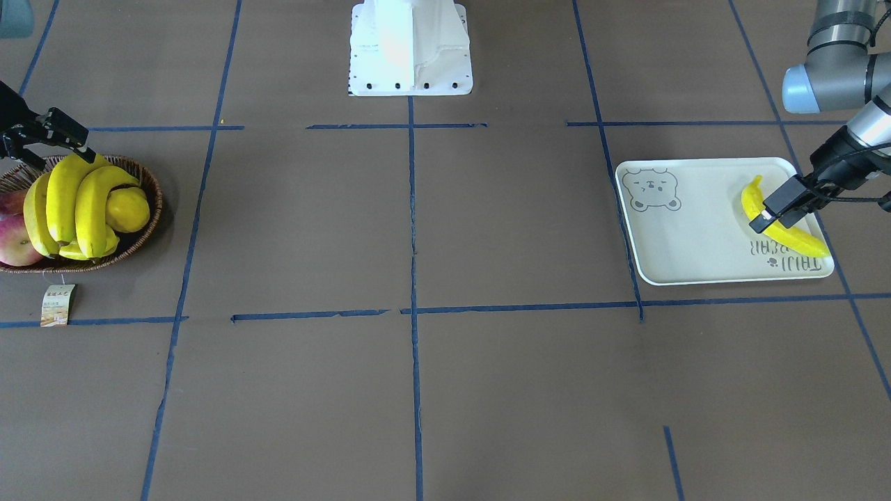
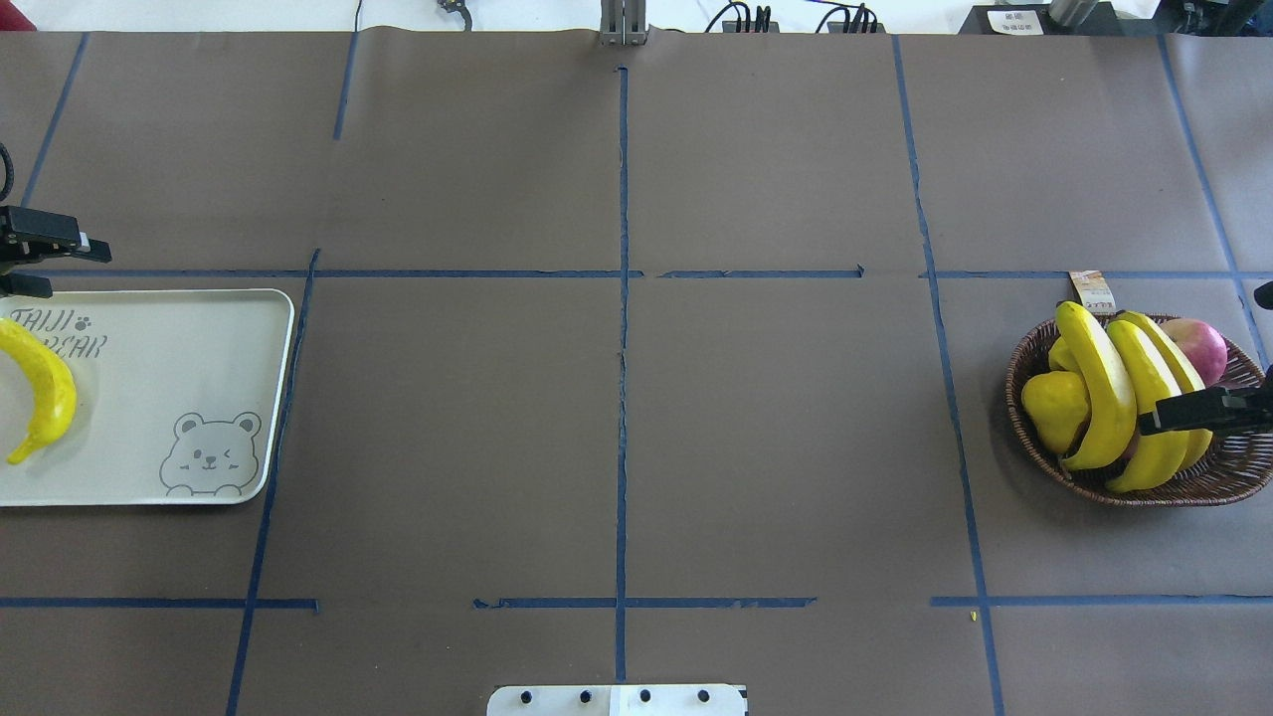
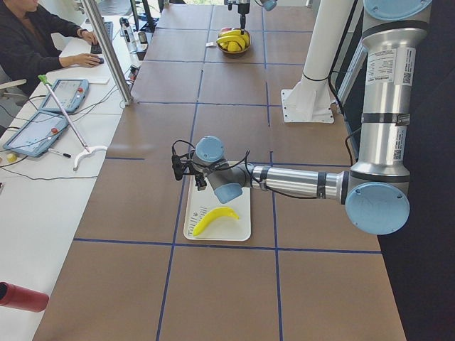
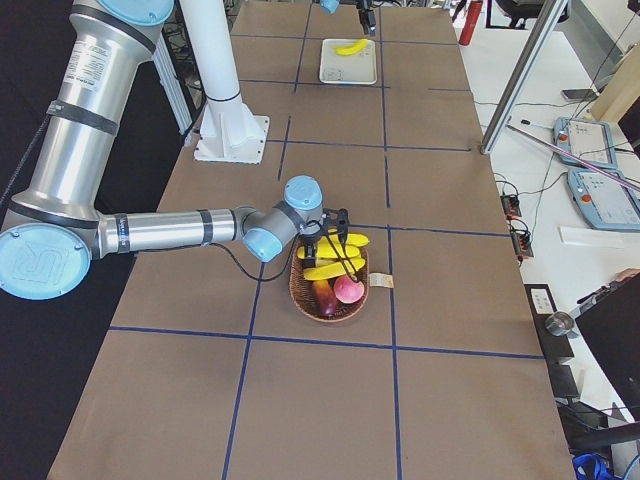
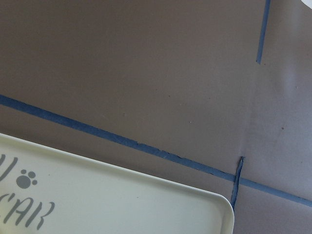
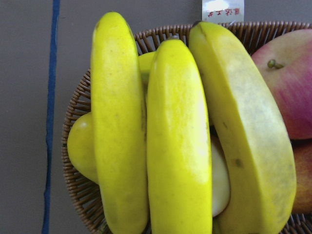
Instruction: Transfer all bananas from basket to plate
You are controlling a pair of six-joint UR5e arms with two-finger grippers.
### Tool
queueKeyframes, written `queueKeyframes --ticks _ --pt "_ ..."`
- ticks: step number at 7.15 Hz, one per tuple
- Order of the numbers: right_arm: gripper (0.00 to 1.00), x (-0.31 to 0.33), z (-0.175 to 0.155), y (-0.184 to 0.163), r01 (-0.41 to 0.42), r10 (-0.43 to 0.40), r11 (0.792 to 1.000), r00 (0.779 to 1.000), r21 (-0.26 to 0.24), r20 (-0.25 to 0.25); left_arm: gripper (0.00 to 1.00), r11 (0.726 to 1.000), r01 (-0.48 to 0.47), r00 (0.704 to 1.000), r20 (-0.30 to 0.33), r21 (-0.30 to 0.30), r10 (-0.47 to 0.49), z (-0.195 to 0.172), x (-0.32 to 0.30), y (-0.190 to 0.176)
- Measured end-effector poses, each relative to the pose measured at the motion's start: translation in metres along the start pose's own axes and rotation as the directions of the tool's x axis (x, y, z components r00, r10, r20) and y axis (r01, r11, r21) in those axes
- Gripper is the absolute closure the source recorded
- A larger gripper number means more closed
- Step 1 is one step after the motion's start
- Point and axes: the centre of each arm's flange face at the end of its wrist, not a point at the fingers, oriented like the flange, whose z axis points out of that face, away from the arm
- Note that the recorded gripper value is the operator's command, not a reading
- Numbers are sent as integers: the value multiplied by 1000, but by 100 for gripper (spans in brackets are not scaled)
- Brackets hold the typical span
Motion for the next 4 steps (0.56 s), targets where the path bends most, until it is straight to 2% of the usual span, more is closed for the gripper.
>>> queueKeyframes --ticks 1,2,4 --pt "86 1 2 1 -1 1 1000 1000 -4 -3 1 1000 1 1000 0 -1 -1 0 0 0" --pt "96 3 3 1 -2 2 1000 1000 -6 -5 1 1000 1 1000 0 -1 -1 1 0 0" --pt "98 5 -1 0 -3 3 1000 1000 1 -3 1 1000 1 1000 0 -2 -1 0 0 0"
